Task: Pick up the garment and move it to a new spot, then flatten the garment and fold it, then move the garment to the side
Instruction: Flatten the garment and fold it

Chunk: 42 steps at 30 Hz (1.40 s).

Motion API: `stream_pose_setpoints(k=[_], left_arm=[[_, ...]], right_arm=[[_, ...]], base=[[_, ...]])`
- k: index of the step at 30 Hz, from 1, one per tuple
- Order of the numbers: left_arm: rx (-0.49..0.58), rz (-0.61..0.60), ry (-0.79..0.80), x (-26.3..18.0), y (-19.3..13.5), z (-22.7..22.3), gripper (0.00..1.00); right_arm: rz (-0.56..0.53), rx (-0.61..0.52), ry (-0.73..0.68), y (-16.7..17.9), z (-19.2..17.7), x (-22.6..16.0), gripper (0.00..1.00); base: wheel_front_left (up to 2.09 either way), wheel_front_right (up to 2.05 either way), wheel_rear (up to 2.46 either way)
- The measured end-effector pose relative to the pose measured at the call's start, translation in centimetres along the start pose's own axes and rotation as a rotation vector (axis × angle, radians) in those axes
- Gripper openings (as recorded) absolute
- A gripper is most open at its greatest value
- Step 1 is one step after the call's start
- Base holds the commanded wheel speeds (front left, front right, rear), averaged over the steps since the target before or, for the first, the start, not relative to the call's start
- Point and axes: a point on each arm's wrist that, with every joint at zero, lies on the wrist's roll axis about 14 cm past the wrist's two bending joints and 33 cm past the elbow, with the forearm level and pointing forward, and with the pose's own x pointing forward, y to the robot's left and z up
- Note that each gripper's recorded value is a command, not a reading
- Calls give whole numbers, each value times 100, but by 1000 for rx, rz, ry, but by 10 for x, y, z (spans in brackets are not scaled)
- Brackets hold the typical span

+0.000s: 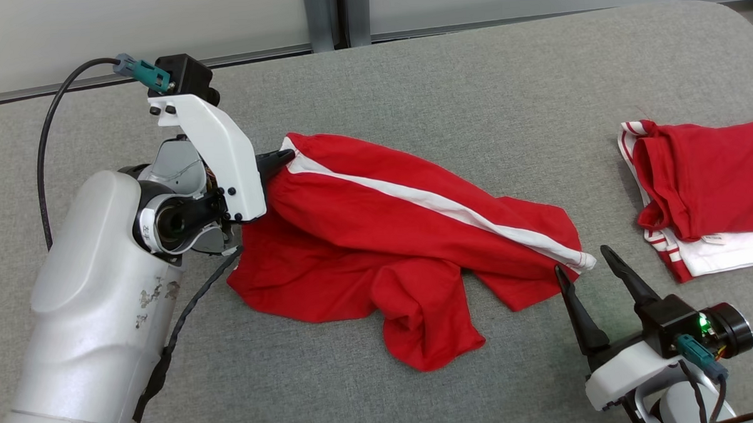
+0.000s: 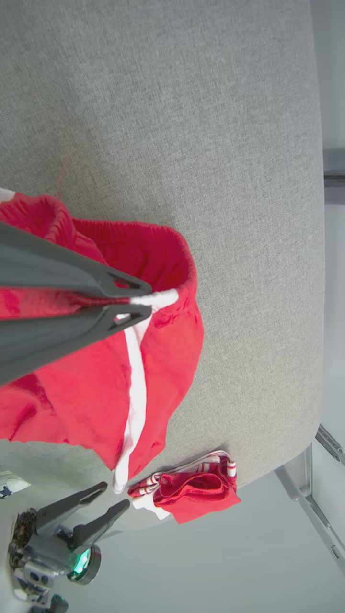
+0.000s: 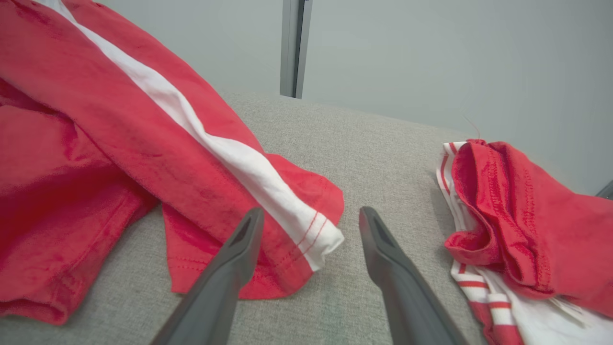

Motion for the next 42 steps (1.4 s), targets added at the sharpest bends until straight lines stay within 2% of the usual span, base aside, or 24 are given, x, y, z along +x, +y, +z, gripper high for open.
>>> stream_pose_setpoints(k=[5, 10, 11, 13, 21, 25, 29, 35, 42], left_arm=[[0, -5, -4, -1, -1, 0, 0], [-6, -7, -3, 0, -1, -1, 0], [-8, -7, -2, 0, -1, -2, 0], [-13, -10, -1, 0, 0, -2, 0], [-25, 0, -12, -2, 7, -2, 0], [-24, -5, -64, -9, 5, 9, 0], [-6, -38, -166, -23, -9, 34, 0], [22, -140, -414, -59, -51, 85, 0], [7, -232, -690, -115, -85, 125, 0]], right_arm=[[40, -71, 11, 3, 0, 4, 100], [63, -97, 49, 4, -9, 9, 100], [65, -102, 46, 3, -8, 12, 55], [74, -104, 50, 4, -8, 16, 0], [94, -109, 59, 5, -9, 24, 0], [84, -90, 1, -1, 11, 31, 0], [73, -105, -109, -16, 55, 40, 0], [75, -167, -300, -35, 153, 50, 0], [97, -261, -413, -38, 231, 47, 0]], base=[[0, 0, 0], [0, 0, 0], [0, 0, 0], [0, 0, 0], [0, 0, 0], [0, 0, 0], [0, 0, 0], [0, 0, 0], [0, 0, 0]])
